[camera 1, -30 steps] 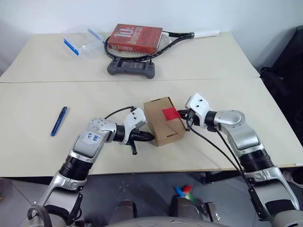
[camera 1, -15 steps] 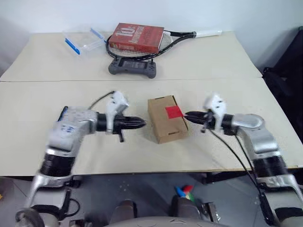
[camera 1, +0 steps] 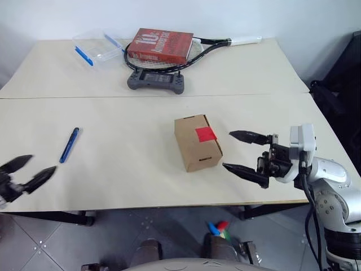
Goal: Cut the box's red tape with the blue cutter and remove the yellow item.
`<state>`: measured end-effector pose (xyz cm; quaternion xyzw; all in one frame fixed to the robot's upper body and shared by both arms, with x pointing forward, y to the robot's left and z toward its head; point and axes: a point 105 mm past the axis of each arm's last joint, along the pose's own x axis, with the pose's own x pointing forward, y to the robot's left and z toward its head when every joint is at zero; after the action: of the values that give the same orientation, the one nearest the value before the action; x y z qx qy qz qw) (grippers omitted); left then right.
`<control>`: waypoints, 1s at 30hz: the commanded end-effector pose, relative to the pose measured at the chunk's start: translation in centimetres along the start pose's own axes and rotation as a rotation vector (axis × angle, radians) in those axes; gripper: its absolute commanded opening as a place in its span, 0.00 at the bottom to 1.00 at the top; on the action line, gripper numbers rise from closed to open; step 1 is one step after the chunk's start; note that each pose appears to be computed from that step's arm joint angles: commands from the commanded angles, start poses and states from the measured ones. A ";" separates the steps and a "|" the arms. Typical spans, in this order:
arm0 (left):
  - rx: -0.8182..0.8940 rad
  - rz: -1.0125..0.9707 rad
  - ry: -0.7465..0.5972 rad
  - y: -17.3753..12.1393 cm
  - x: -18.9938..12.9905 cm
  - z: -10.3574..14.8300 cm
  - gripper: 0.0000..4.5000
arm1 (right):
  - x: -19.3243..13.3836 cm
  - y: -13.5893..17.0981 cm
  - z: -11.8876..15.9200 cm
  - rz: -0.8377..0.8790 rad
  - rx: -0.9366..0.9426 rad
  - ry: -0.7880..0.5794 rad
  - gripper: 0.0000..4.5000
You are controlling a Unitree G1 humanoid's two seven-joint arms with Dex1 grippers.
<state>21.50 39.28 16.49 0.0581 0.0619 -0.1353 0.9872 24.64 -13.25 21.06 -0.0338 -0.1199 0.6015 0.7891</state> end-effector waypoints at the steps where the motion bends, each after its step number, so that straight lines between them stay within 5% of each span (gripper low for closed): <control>1: -0.039 0.205 0.039 3.5 -5.8 -1.7 1.00 | 1.7 3.2 0.7 0.131 -0.044 -0.060 1.00; 4: -0.069 0.329 0.130 4.7 -10.6 -4.2 1.00 | 2.4 3.9 0.8 0.129 -0.086 -0.096 1.00; 7: -0.060 0.319 0.111 4.2 -10.9 -4.0 1.00 | 2.0 3.4 1.1 0.084 -0.136 -0.099 1.00; 16: 0.064 0.107 0.003 -0.2 0.1 -1.0 1.00 | 1.5 2.7 1.6 0.089 -0.120 -0.070 1.00; 23: -0.033 0.269 0.041 0.2 6.3 -2.9 1.00 | 2.6 2.7 2.1 0.109 -0.142 -0.083 1.00; 30: -0.028 0.269 0.147 0.1 8.4 -5.3 1.00 | 2.8 2.5 1.8 0.081 -0.159 -0.065 1.00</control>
<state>29.11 37.23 11.11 0.0433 0.1015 -0.0110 0.9938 22.94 -10.06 22.20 -0.0684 -0.1763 0.6276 0.7552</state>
